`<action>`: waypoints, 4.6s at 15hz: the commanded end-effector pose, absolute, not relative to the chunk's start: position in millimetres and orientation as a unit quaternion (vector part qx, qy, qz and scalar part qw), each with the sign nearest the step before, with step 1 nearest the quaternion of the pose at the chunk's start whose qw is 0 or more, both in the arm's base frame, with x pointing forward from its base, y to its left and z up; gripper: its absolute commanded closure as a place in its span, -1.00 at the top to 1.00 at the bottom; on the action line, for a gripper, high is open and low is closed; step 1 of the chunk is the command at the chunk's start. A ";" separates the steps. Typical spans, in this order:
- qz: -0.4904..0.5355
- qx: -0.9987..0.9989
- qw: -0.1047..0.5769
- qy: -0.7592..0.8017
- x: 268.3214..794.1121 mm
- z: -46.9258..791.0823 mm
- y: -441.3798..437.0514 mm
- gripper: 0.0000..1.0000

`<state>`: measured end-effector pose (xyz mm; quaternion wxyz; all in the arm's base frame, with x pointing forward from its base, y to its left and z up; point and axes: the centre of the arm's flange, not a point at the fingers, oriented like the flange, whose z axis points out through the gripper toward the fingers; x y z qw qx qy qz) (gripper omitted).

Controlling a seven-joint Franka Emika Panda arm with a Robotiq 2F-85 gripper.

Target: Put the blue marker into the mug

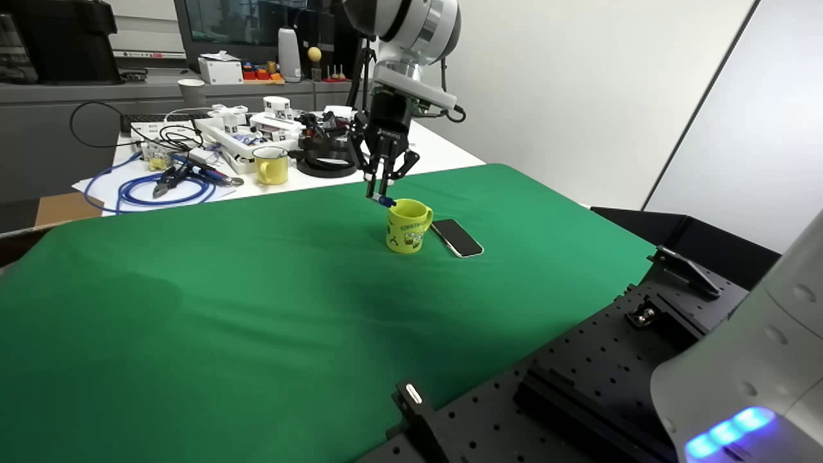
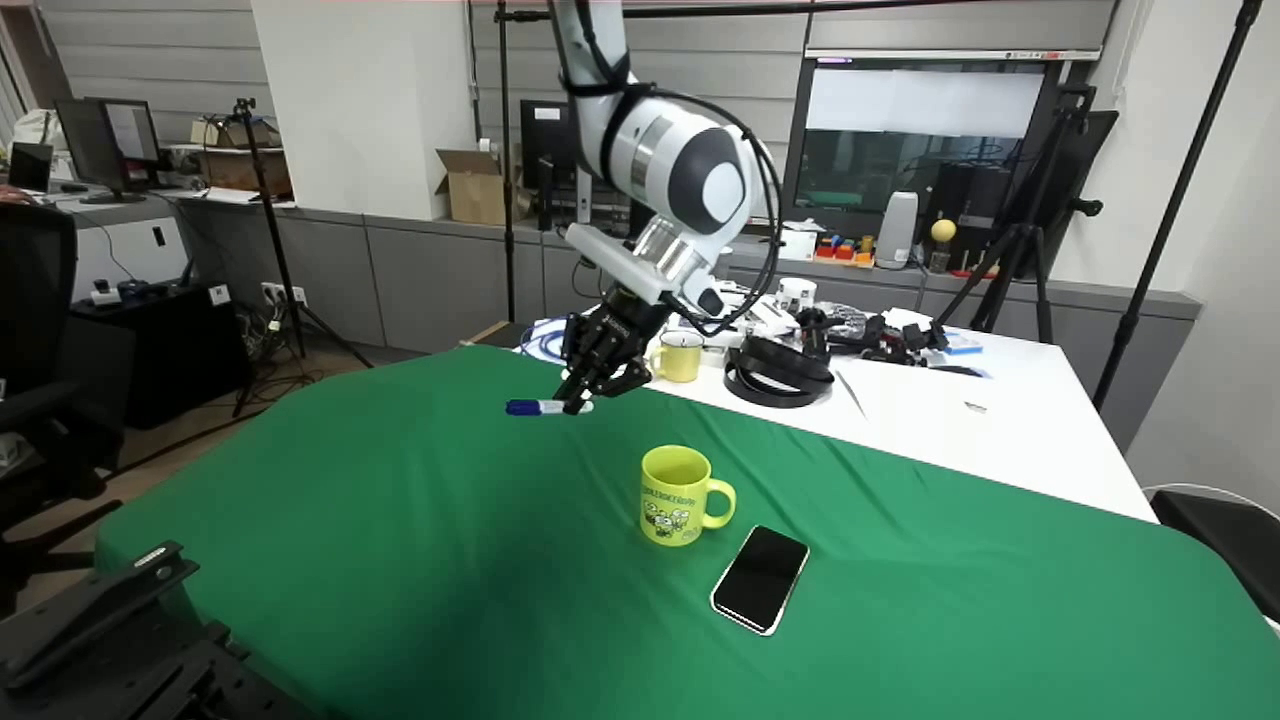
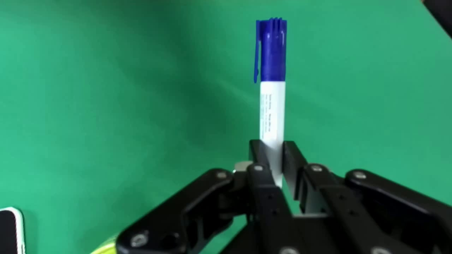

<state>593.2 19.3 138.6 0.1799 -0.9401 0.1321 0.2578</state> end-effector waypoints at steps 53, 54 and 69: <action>0.250 -0.795 0.391 0.391 586.4 78.3 -159.6 -0.65; 0.250 -0.795 0.391 0.391 586.4 78.3 -159.6 -0.65; 0.263 -0.768 0.401 0.425 583.5 38.9 -183.6 -0.91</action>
